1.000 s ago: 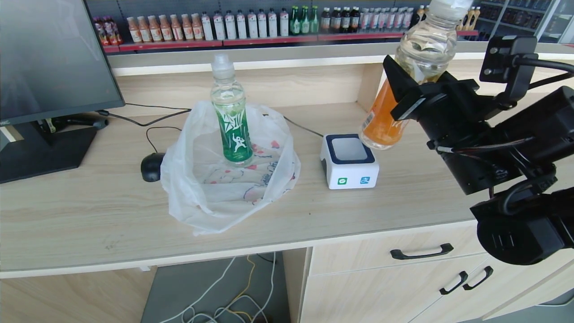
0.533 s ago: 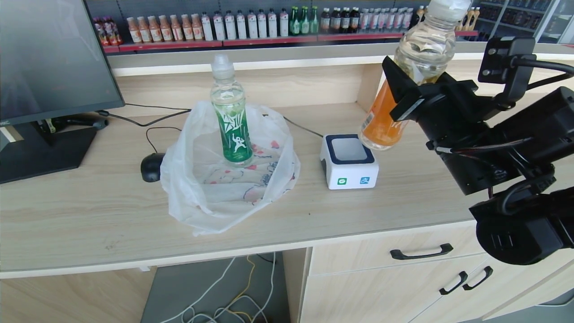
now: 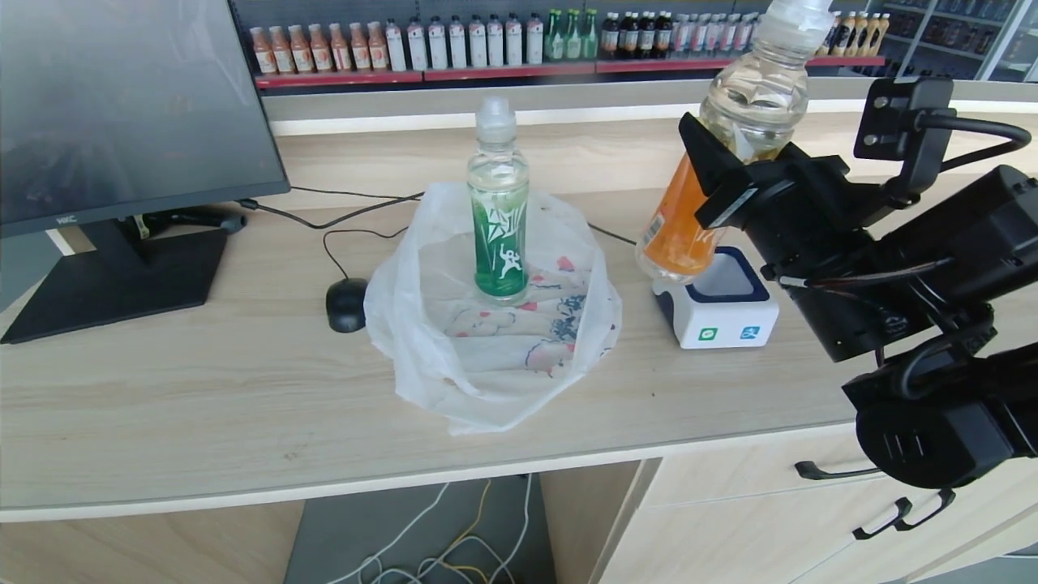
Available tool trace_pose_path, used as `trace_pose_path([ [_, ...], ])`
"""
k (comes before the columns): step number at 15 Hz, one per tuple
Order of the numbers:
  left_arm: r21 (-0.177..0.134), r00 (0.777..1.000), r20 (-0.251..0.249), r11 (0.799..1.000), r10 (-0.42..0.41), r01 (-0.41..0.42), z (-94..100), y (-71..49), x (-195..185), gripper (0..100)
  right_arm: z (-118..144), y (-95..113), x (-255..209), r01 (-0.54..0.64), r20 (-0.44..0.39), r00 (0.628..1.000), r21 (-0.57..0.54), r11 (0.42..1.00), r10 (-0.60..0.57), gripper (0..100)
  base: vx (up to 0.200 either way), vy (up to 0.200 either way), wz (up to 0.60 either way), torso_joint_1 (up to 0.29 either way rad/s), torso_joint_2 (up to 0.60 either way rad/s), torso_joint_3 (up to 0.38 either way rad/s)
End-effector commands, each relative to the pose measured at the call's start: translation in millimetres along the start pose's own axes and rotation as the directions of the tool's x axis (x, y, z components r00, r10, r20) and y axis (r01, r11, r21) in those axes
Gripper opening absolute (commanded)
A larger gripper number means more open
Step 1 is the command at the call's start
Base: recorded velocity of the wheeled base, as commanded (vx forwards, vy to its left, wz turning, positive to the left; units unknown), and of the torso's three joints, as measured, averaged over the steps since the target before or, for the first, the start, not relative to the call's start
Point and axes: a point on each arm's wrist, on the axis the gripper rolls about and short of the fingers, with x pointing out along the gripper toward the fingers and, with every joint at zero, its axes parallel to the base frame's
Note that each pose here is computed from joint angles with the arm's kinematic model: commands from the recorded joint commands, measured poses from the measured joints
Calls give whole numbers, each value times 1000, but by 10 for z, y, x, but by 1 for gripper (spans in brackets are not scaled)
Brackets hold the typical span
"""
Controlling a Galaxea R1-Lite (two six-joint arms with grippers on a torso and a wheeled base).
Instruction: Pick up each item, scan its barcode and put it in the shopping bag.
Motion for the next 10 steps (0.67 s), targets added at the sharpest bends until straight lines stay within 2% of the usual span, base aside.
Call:
trace_pose_path([
  [1, 0, 1000, 0, 1000, 1, -1, 0, 0, 0, 100, -36, 3, 5, 0, -6, 1000, -1, 1000, 0, 0, 0, 200, 0, 7, 2, 2],
  [3, 4, 1000, 2, 1000, 0, -1, 2, 0, 0, 100, -57, 10, 3, -2, -12, 1000, -1, 1000, 2, 0, 0, 200, 0, 2, 2, 2],
  [9, 4, 1000, 2, 1000, 0, -1, 2, 0, 0, 100, -112, 21, -36, -8, -37, 999, 4, 1000, 8, 0, 0, 0, 0, 0, 0, 0],
  [10, 3, 1000, 2, 1000, 0, 0, 2, 0, 0, 100, -143, 94, -81, -26, -58, 998, 16, 1000, 27, 0, 0, 0, 0, 0, 0, 0],
])
